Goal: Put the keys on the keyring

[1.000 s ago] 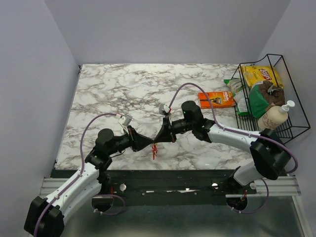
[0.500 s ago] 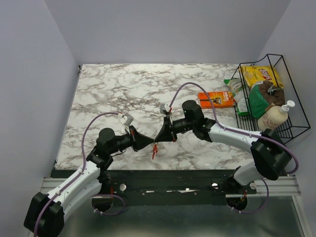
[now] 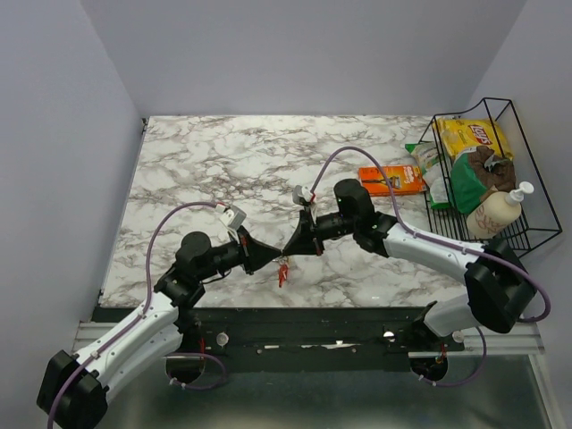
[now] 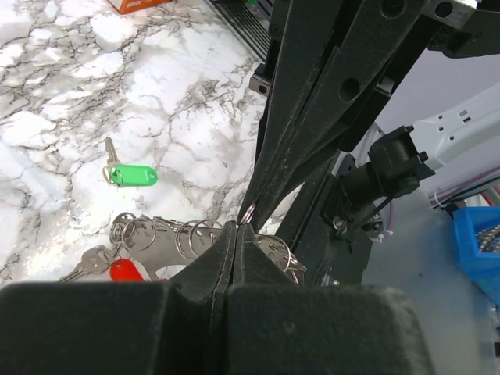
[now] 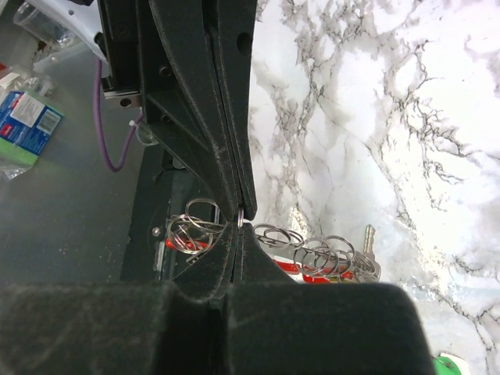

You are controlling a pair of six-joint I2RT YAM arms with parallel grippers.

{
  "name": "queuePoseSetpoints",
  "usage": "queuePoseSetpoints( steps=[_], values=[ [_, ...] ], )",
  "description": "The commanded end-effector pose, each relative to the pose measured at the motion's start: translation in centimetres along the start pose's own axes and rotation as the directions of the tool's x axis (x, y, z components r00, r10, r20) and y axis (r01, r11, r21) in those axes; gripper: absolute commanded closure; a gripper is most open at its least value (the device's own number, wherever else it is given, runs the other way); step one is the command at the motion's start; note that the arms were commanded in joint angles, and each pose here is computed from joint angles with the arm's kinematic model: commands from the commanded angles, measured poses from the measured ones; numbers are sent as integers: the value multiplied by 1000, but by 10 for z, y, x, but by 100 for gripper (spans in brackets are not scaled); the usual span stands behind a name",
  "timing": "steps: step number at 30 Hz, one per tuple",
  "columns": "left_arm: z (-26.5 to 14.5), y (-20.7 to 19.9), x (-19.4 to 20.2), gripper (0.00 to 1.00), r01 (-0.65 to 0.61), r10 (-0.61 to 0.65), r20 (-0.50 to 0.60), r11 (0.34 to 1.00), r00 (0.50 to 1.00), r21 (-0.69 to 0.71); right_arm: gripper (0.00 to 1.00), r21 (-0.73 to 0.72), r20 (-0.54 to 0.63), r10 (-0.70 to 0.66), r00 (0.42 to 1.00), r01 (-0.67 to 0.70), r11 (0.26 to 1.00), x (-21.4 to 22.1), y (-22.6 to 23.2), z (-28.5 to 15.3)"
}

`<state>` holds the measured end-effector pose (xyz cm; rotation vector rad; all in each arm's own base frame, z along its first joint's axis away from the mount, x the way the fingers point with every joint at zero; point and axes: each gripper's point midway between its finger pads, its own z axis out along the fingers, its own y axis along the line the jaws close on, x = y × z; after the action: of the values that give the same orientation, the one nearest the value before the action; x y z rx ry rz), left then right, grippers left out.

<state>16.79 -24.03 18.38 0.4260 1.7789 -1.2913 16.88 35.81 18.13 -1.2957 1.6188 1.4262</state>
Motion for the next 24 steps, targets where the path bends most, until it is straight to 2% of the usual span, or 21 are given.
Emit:
queuePoseSetpoints(
  steps=[1, 15, 21, 24],
  values=[
    [4, 2, -25, 100, -70, 75, 63, 995, 995, -74, 91, -41, 29, -70, 997, 71, 997, -20, 15, 1],
    [1, -2, -32, 100, -138, 145, 81, 987, 986, -87, 40, 70, 61, -131, 989, 127, 989, -31, 14, -14],
    [-1, -7, -40, 100, -179, 186, 95, 980, 978, -84, 28, 175, 71, -186, 980, 171, 970, -38, 9, -28],
    [-2, -10, -44, 100, -203, 211, 100, 976, 972, -80, 25, 215, 73, -204, 976, 184, 959, -43, 7, -34]
  ],
)
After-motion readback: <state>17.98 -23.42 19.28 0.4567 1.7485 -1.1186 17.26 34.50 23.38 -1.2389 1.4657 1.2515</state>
